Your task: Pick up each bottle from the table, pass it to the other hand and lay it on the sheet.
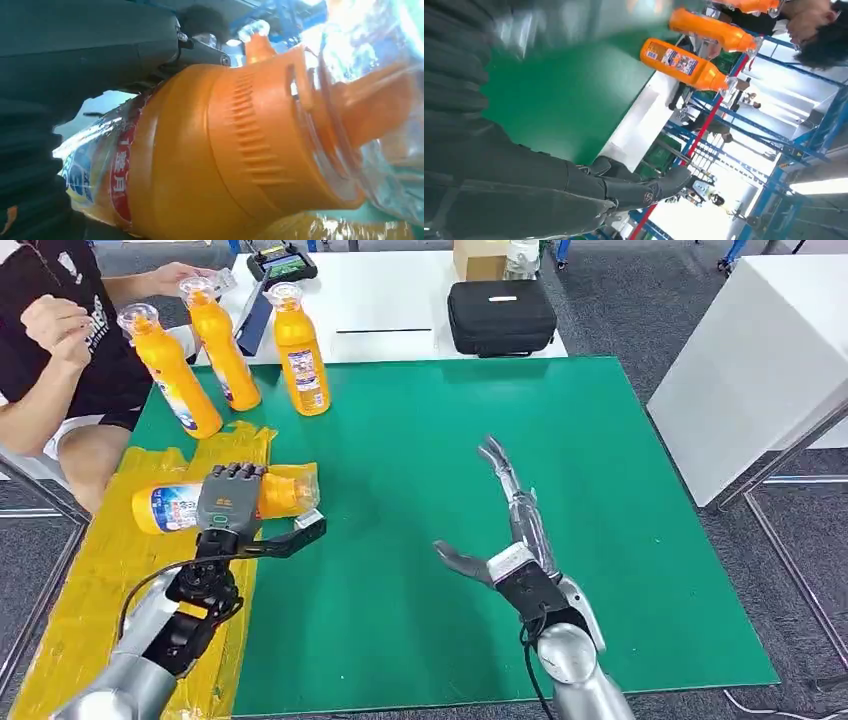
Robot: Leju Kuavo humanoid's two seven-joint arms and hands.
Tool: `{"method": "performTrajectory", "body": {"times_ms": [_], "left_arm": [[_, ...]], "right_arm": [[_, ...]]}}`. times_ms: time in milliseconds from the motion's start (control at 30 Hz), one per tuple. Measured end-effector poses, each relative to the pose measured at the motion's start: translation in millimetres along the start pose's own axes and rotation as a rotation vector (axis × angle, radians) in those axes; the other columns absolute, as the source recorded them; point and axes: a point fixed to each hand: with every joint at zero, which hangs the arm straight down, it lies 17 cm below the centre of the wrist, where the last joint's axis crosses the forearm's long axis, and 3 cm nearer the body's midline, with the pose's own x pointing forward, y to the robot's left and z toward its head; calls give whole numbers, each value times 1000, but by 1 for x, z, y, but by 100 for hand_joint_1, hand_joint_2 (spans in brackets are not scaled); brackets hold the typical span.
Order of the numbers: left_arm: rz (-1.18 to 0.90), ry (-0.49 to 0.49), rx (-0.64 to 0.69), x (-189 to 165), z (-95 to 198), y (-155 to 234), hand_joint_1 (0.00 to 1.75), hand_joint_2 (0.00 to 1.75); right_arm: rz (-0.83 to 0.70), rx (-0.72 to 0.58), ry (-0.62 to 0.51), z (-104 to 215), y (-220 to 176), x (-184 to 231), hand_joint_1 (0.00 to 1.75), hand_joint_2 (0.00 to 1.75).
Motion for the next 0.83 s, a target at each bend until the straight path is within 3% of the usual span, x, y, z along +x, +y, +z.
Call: {"method": "performTrajectory", "body": {"times_ms": [100, 133, 167, 367, 633, 667, 833], "left_arm": [[-7, -38, -35, 3, 3, -14, 175, 175], [-7, -43, -45, 3, 5, -19, 9, 175], [-7, -45, -52, 3, 6, -22, 0, 175], [21, -70, -77, 7, 10, -33, 0, 175], [88, 12, -51, -2, 15, -33, 0, 175], [103, 24, -42, -3, 16, -32, 0, 0], [283, 104, 82, -14, 17, -3, 0, 0]], "right_arm": [[1, -2, 2, 1, -1, -1, 0, 175], [1, -2, 3, 1, -1, -1, 0, 175], [1, -3, 4, 1, -1, -1, 0, 175], [3, -5, 7, 1, -3, -3, 0, 175], [1, 8, 22, 7, 1, -7, 0, 175], [0, 8, 25, 9, 1, -7, 0, 175], [0, 10, 37, 14, 3, -10, 0, 175]]}}
